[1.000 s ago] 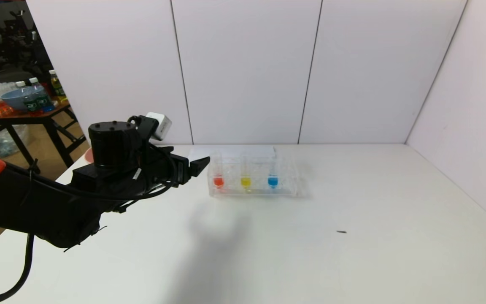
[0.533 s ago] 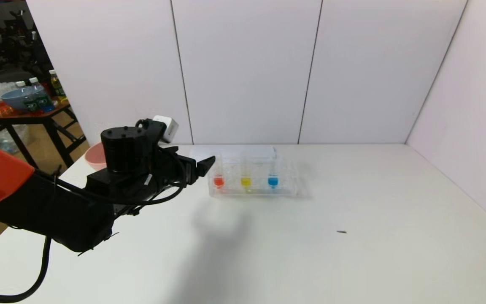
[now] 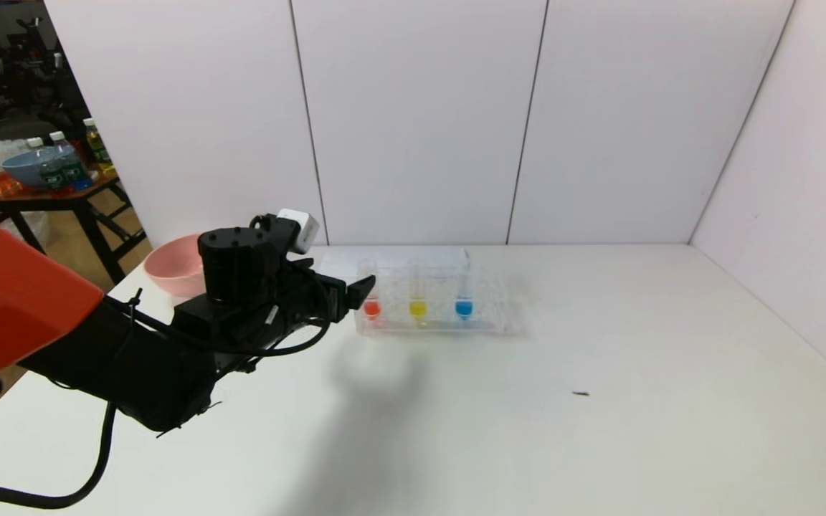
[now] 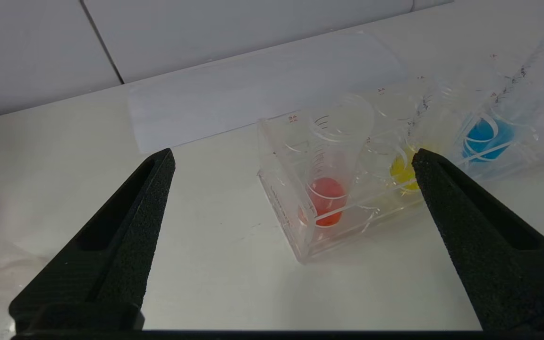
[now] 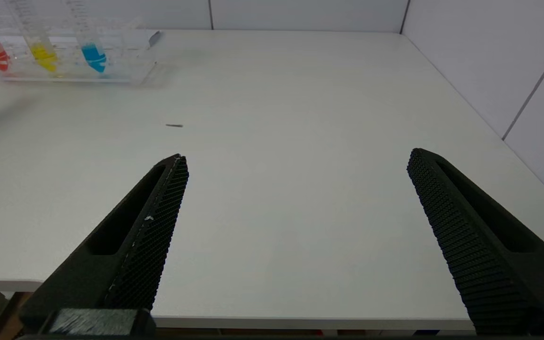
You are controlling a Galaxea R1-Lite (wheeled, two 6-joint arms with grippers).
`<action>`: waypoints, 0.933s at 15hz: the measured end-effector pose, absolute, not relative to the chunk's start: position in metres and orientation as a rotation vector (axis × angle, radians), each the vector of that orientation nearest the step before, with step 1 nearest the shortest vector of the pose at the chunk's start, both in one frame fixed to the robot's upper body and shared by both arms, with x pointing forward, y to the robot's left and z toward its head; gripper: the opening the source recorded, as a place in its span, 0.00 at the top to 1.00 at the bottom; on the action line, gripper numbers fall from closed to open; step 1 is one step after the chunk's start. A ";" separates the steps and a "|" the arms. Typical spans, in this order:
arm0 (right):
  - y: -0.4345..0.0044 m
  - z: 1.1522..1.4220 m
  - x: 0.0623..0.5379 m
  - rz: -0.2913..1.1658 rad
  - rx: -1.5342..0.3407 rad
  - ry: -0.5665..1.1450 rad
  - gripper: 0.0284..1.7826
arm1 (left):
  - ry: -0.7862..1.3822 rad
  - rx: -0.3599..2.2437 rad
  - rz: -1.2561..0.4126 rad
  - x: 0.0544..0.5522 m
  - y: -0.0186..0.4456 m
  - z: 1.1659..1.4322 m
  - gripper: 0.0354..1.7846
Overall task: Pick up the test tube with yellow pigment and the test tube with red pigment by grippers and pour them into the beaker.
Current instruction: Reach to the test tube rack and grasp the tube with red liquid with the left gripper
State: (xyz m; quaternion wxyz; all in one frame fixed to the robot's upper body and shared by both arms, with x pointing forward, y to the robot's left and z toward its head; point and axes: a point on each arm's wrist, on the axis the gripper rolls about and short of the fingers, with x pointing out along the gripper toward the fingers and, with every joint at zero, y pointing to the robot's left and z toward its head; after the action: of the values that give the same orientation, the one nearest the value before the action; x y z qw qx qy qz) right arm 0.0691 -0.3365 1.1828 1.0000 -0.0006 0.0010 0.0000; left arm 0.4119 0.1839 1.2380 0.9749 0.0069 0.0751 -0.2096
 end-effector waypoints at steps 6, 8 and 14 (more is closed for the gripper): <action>-0.336 1.183 0.069 0.000 -0.001 0.002 0.05 | 0.152 0.016 -0.404 0.421 0.177 1.226 0.01; -0.336 1.183 0.069 0.000 -0.001 0.002 0.05 | 0.149 0.015 -0.404 0.423 0.176 1.224 0.01; -0.336 1.183 0.069 0.000 -0.001 0.002 0.05 | 0.148 0.012 -0.406 0.433 0.171 1.216 0.01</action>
State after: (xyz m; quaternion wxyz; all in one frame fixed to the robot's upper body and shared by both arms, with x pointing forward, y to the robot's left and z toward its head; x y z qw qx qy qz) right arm 0.0691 -0.3365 1.1828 1.0000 -0.0004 0.0010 0.0000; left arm 0.4327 0.1708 1.2161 0.9767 0.0061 0.0736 -0.2014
